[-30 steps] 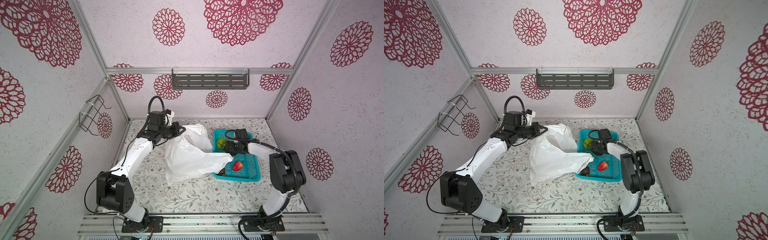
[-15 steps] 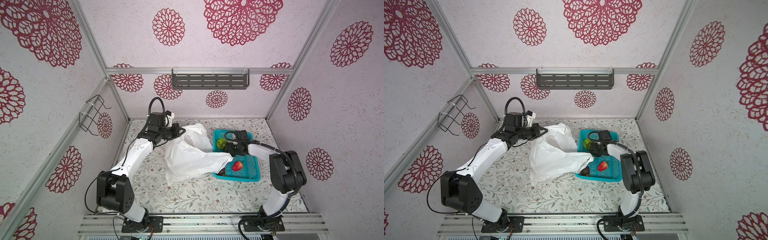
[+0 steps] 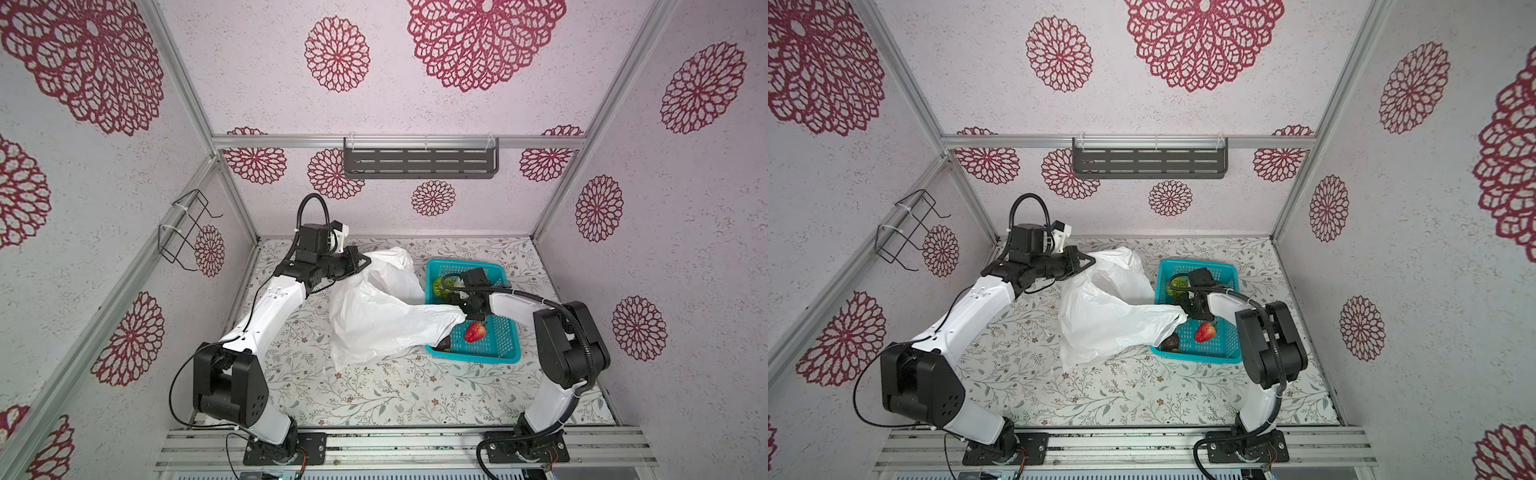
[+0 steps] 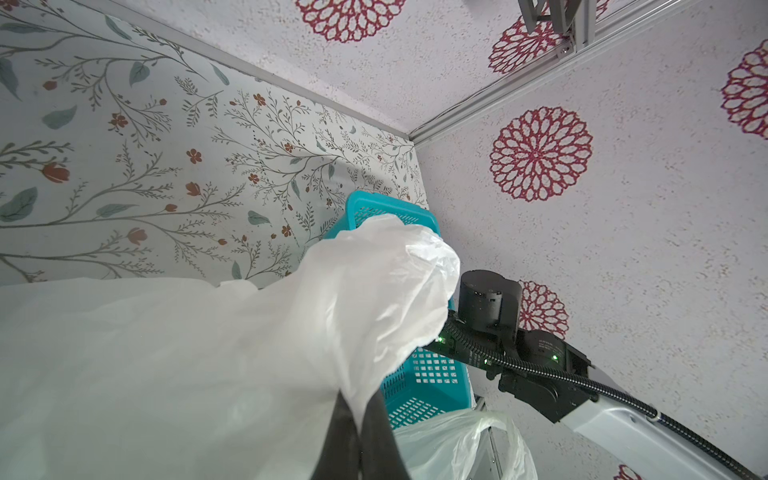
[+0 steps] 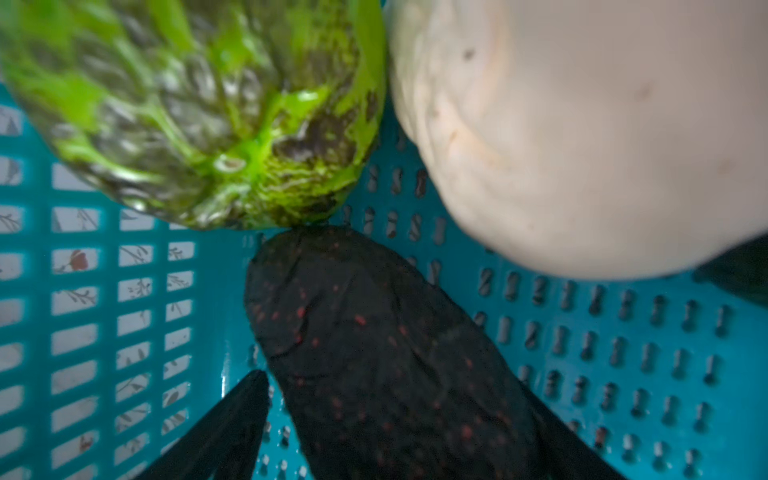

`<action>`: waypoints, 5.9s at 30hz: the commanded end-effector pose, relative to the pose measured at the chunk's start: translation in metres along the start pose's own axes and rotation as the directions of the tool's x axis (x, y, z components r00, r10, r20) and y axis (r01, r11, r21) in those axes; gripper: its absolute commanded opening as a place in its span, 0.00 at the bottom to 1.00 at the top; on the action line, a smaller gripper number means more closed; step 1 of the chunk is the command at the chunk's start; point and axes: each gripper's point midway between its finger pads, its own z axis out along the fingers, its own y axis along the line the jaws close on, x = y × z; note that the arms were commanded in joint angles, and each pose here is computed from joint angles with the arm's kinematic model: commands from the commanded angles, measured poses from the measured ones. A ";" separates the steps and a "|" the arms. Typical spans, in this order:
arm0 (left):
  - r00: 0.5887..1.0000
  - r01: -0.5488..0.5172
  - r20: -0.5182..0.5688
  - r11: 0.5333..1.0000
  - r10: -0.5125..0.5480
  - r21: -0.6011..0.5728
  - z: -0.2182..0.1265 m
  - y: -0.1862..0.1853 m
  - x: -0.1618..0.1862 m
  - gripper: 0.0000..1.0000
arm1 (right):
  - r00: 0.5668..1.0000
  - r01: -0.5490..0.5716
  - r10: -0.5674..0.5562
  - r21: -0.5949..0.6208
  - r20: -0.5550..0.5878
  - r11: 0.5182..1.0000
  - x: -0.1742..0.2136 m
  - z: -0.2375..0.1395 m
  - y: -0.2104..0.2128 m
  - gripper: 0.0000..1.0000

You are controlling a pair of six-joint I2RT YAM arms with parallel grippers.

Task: Place the fruits into the plastic bag
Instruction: 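Lower the right gripper and grasp the dark speckled fruit, then carry the dark fruit into the bag and open the right gripper, then move the right gripper to the red strawberry and grasp it, then lift the strawberry into the bag and release it, then move the right gripper back over the basket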

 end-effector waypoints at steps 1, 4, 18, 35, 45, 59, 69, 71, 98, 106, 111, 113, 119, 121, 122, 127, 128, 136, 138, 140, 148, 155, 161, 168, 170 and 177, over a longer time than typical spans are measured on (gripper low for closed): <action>0.999 -0.029 0.017 0.999 0.029 0.015 -0.006 -0.011 -0.006 0.00 | 0.999 0.012 -0.012 0.015 0.050 1.000 -0.019 -0.008 0.001 0.82; 0.999 -0.030 0.017 1.000 0.030 0.009 -0.008 -0.010 -0.004 0.00 | 0.998 0.012 -0.016 0.055 0.068 0.998 -0.029 -0.006 -0.004 0.83; 0.999 0.002 0.034 1.000 -0.002 0.000 -0.009 -0.005 0.000 0.00 | 0.996 0.047 -0.050 0.046 0.068 0.998 -0.037 -0.001 0.000 0.57; 0.999 -0.031 0.033 0.999 0.031 0.019 0.002 -0.016 -0.004 0.00 | 0.899 0.206 -0.047 -0.324 0.436 0.923 -0.053 -0.161 0.077 0.40; 0.999 -0.046 0.022 0.999 0.046 0.011 0.009 -0.019 -0.001 0.00 | 0.869 0.495 -0.374 -0.559 0.325 0.665 0.023 -0.151 0.204 0.43; 0.998 -0.060 0.022 0.998 0.061 -0.007 0.007 -0.021 0.002 0.00 | 0.794 0.597 -0.538 -0.526 0.283 0.605 0.035 -0.109 0.269 0.91; 0.995 -0.087 0.044 0.996 0.088 -0.029 0.005 -0.018 -0.003 0.00 | 0.873 0.405 -0.252 -0.333 0.419 0.851 -0.033 -0.155 0.165 0.99; 0.995 -0.087 0.048 0.996 0.089 -0.029 0.007 -0.017 -0.003 0.00 | 0.885 0.305 -0.162 -0.279 0.437 0.911 -0.039 -0.162 0.128 0.98; 0.995 -0.082 0.048 0.997 0.083 -0.013 0.007 -0.015 0.002 0.00 | 0.979 -0.173 0.146 0.198 0.143 0.965 0.018 -0.056 -0.028 0.91; 0.996 -0.079 0.045 0.997 0.079 -0.006 0.007 -0.016 0.002 0.00 | 0.982 -0.151 0.123 0.215 0.140 0.965 0.011 -0.035 -0.031 0.56; 0.995 -0.084 0.044 0.996 0.085 -0.010 0.007 -0.016 0.002 0.00 | 0.981 -0.109 0.075 0.188 0.181 0.976 -0.002 -0.046 -0.024 0.34; 0.996 -0.083 0.042 0.996 0.084 -0.011 0.007 -0.015 0.002 0.00 | 0.976 -0.092 0.060 0.145 0.208 0.985 -0.010 -0.056 -0.015 0.33; 0.996 -0.075 0.039 0.997 0.075 -0.012 0.010 -0.013 0.002 0.00 | 0.912 0.099 -0.013 -0.188 0.410 0.977 -0.046 -0.130 0.065 0.34; 0.997 -0.073 0.039 0.997 0.073 -0.011 0.012 -0.012 0.002 0.00 | 0.886 0.201 -0.046 -0.291 0.462 0.935 -0.051 -0.156 0.097 0.35; 0.997 -0.073 0.040 0.997 0.073 -0.011 0.012 -0.012 0.002 0.00 | 0.879 0.241 -0.065 -0.321 0.473 0.916 -0.051 -0.163 0.109 0.35; 0.997 -0.067 0.040 0.998 0.067 -0.010 0.014 -0.013 0.000 0.00 | 0.874 0.434 -0.244 -0.451 0.419 0.780 -0.024 -0.166 0.177 0.37; 0.997 -0.068 0.042 0.998 0.068 -0.010 0.013 -0.014 -0.001 0.00 | 0.869 0.463 -0.283 -0.466 0.406 0.754 -0.017 -0.163 0.188 0.38; 0.995 -0.075 0.061 0.997 0.077 -0.032 0.006 -0.014 -0.004 0.00 | 0.822 0.555 -0.495 -0.592 0.281 0.585 0.031 -0.128 0.267 0.46; 0.995 -0.074 0.067 0.996 0.077 -0.042 0.006 -0.012 -0.004 0.00 | 0.804 0.571 -0.529 -0.599 0.271 0.561 0.039 -0.122 0.277 0.57; 0.995 -0.071 0.068 0.996 0.074 -0.045 0.005 -0.012 -0.004 0.00 | 0.794 0.584 -0.540 -0.597 0.279 0.551 0.042 -0.121 0.283 0.71; 0.992 -0.069 0.099 0.995 0.077 -0.077 0.000 -0.007 -0.006 0.00 | 0.803 0.592 -0.445 -0.445 0.396 0.672 0.004 -0.140 0.253 0.99; 0.991 -0.059 0.113 0.995 0.068 -0.081 0.001 -0.005 -0.006 0.00 | 0.789 0.460 -0.239 -0.286 0.565 0.841 -0.038 -0.181 0.182 0.99; 0.990 -0.056 0.122 0.994 0.068 -0.096 -0.001 -0.003 -0.008 0.00 | 0.799 0.139 0.022 -0.219 0.601 0.966 -0.059 -0.190 0.074 0.98; 0.991 -0.048 0.120 0.993 0.061 -0.111 -0.001 0.001 -0.006 0.00 | 0.810 -0.049 0.065 -0.044 0.583 0.998 -0.050 -0.172 0.001 0.97; 0.991 -0.044 0.117 0.993 0.057 -0.111 -0.001 0.002 -0.005 0.00 | 0.816 -0.056 0.065 -0.032 0.575 0.998 -0.049 -0.166 -0.002 0.97; 0.991 -0.042 0.120 0.992 0.056 -0.120 -0.001 0.003 -0.006 0.00 | 0.862 -0.183 0.185 -0.051 0.472 0.982 -0.058 -0.133 -0.015 0.98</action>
